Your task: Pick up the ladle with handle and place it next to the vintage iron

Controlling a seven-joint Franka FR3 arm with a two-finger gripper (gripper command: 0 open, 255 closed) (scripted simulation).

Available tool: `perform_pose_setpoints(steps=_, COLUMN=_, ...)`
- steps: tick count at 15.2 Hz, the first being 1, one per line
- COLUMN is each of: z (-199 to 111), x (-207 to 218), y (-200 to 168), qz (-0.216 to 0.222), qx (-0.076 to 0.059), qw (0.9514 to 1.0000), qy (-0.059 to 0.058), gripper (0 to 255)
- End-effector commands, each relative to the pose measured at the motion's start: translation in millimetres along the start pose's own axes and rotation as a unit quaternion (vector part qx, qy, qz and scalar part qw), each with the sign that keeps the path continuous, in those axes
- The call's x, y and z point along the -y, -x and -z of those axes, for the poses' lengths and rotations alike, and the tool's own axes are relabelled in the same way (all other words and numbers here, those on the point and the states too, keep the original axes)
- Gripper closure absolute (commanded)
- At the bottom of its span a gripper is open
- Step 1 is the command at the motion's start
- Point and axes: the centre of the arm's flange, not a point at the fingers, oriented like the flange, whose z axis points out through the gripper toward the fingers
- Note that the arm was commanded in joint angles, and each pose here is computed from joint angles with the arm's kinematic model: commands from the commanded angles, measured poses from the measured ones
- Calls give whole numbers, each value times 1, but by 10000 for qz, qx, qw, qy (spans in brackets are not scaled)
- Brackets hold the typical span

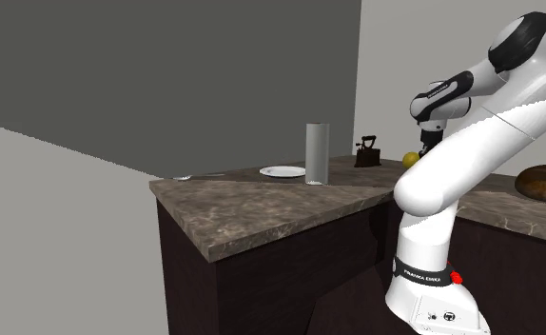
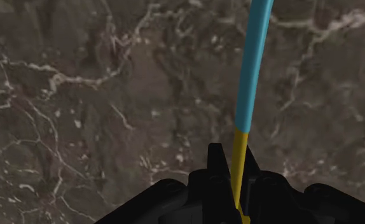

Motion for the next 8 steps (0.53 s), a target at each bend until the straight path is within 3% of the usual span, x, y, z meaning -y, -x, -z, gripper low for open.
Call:
perform_pose_setpoints(steps=1, z=0, x=0, y=0, qz=1, qx=0, qw=10000, qy=-1, gripper=255)
perform_pose_setpoints(steps=3, z=0, x=0, y=0, qz=1, qx=0, qw=10000, qy=-1, gripper=255)
perform_pose_setpoints(steps=4, z=0, x=0, y=0, qz=1, qx=0, qw=10000, qy=-1, gripper=0)
perform_pose_setpoints(steps=8, z=0, x=0, y=0, qz=1, qx=0, qw=10000, qy=-1, gripper=0)
